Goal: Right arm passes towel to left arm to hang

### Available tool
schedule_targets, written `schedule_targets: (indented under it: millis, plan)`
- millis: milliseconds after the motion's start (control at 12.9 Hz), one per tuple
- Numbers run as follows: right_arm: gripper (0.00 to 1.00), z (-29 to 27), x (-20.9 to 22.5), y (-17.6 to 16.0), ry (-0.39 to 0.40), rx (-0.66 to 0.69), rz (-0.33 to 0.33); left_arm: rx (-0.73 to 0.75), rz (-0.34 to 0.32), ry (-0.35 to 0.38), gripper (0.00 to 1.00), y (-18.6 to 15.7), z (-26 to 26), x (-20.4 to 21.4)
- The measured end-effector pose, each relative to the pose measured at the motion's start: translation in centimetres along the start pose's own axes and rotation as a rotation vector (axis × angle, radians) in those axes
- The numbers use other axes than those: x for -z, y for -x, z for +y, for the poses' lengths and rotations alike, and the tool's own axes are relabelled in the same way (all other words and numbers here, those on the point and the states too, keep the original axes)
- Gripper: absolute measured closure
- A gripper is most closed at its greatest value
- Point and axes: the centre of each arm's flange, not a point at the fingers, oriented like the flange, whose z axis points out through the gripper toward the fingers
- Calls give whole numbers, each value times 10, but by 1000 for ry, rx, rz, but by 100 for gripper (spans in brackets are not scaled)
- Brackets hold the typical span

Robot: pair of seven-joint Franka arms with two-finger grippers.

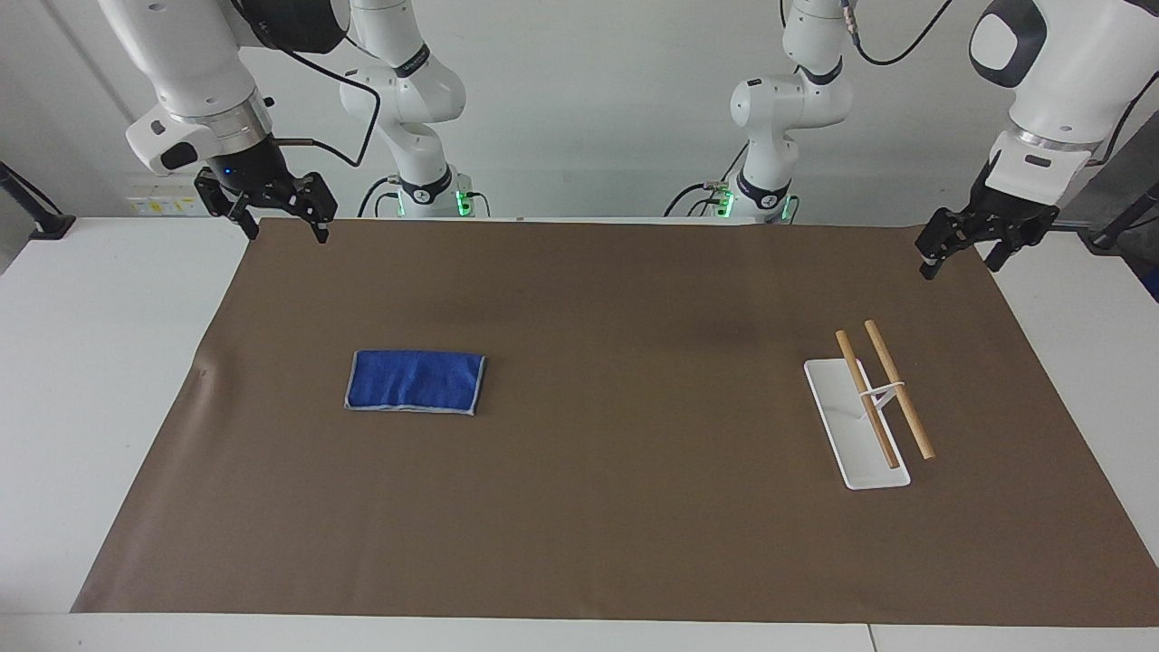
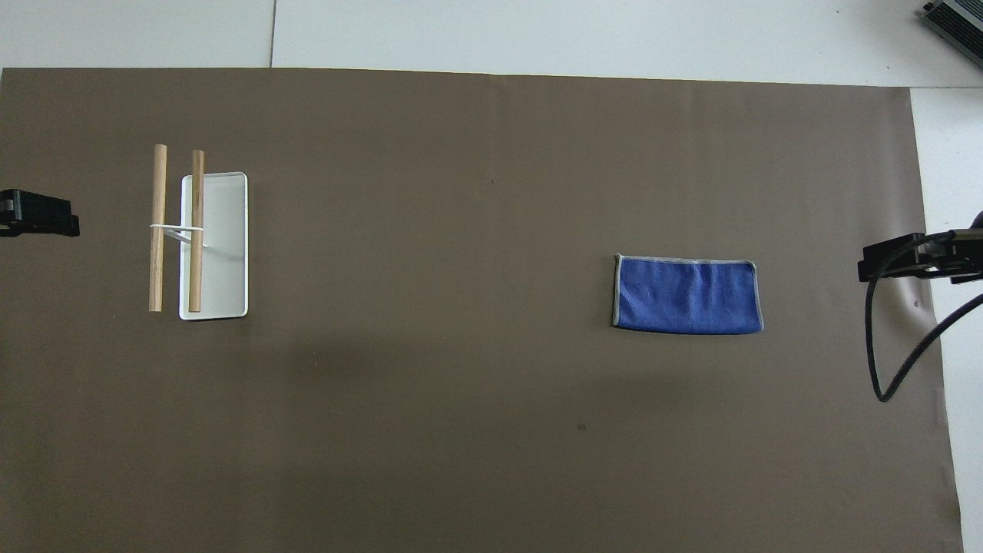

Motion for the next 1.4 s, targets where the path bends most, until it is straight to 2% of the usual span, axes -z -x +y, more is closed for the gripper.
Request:
schedule_targets:
  millis: [1397]
  plan:
    - [0,-9,-4,-2,1,17,10,0,0,0,0,0,0,0]
